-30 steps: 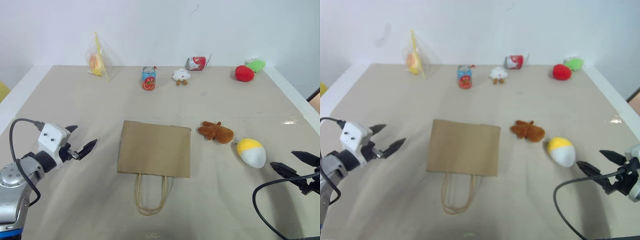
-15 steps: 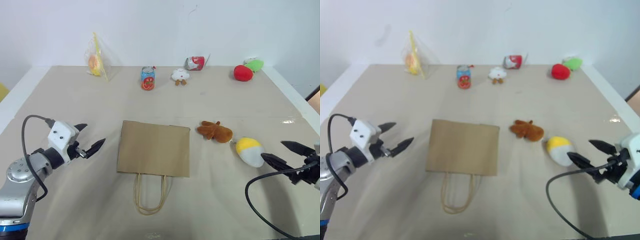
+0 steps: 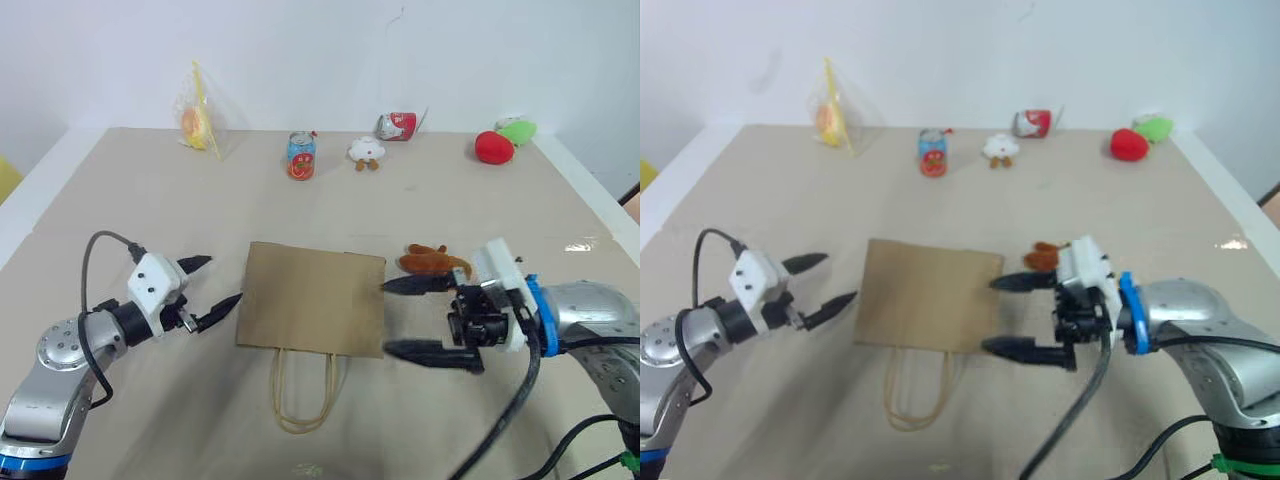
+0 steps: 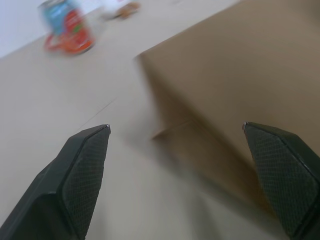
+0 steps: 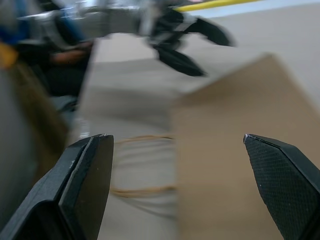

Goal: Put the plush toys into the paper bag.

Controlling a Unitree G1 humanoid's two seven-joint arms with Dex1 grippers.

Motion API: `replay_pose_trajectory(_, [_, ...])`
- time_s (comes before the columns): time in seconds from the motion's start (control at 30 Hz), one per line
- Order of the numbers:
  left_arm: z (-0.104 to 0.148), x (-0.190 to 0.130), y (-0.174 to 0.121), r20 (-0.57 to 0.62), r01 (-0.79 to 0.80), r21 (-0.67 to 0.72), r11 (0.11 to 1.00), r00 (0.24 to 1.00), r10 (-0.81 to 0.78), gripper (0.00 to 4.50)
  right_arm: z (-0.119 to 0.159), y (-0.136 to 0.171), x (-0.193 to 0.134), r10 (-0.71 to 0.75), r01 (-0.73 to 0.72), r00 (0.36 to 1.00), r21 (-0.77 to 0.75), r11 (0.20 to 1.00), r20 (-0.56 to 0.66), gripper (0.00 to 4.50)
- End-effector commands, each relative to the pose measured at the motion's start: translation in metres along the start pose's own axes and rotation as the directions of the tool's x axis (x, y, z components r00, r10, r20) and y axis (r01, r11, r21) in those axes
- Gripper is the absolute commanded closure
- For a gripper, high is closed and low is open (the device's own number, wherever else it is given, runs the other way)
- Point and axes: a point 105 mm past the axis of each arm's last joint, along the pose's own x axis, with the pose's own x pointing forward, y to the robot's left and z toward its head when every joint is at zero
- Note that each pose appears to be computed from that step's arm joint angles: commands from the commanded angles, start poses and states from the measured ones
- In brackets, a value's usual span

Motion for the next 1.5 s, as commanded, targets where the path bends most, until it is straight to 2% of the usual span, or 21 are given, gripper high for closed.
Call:
replay_pose_trajectory(0.03, [0.029, 0.004, -0.025, 0.078, 0.174, 0.150, 0.973, 0.979, -0.187, 0.11, 0.015, 0.009, 0.006, 0.102, -0.101, 0.995, -0.076, 0.992, 0.001, 0.00])
replay_pose_trajectory(0.17, [0.026, 0.001, -0.063, 0.044, 0.381, 0.264, 0.886, 0.913, -0.406, 0.11, 0.014, 0.000, 0.006, 0.062, -0.062, 0.998, -0.080, 0.995, 0.003, 0.00])
replay_pose_trajectory(0.37, [0.018, -0.004, -0.086, 0.002, 0.519, 0.372, 0.770, 0.829, -0.560, 0.11, 0.009, 0.003, 0.006, 0.029, -0.030, 1.000, -0.070, 0.997, -0.009, 0.00])
replay_pose_trajectory(0.67, [-0.003, 0.000, -0.084, -0.055, 0.527, 0.512, 0.678, 0.808, -0.587, 0.11, 0.009, 0.003, 0.003, -0.021, 0.020, 1.000, -0.068, 0.998, -0.016, 0.00])
replay_pose_trajectory(1.0, [-0.006, 0.009, -0.086, -0.042, 0.512, 0.546, 0.664, 0.808, -0.588, 0.11, 0.010, 0.000, 0.003, -0.048, 0.047, 0.999, -0.066, 0.997, -0.007, 0.00])
replay_pose_trajectory(1.17, [-0.011, 0.007, -0.092, -0.070, 0.536, 0.584, 0.610, 0.782, -0.620, 0.11, 0.011, -0.001, 0.004, -0.053, 0.053, 0.999, -0.065, 0.996, -0.006, 0.00])
replay_pose_trajectory(1.3, [-0.009, 0.010, -0.093, -0.041, 0.522, 0.589, 0.617, 0.782, -0.622, 0.11, 0.011, -0.001, 0.004, -0.056, 0.056, 0.998, -0.064, 0.996, -0.006, 0.00])
replay_pose_trajectory(1.5, [0.000, 0.007, -0.106, 0.028, 0.542, 0.568, 0.620, 0.740, -0.673, 0.11, 0.011, -0.001, 0.005, -0.062, 0.061, 0.998, -0.060, 0.996, -0.007, 0.00])
